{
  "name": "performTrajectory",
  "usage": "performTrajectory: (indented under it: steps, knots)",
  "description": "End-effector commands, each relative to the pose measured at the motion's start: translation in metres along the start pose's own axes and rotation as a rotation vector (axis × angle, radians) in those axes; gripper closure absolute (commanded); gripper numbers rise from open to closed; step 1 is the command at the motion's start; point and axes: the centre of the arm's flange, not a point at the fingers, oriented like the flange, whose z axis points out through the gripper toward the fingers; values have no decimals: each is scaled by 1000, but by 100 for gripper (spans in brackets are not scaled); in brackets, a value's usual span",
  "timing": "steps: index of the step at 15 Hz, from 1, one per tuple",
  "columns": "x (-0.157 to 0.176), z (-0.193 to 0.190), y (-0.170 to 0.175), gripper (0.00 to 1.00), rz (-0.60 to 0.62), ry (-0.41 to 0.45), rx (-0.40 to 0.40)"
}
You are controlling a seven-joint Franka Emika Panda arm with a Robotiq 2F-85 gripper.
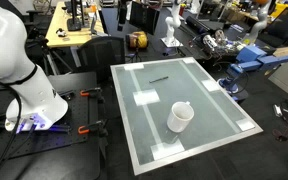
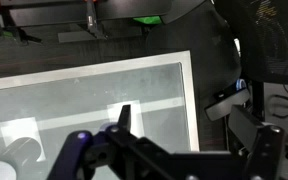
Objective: Put the pen in the mug cup
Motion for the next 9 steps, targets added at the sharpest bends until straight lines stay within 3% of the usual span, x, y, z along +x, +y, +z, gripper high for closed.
performTrajectory:
  steps: [1, 9]
  knots:
    - [0, 0, 0, 0, 0, 0, 0]
    - [12, 6, -4, 0, -24, 16, -17]
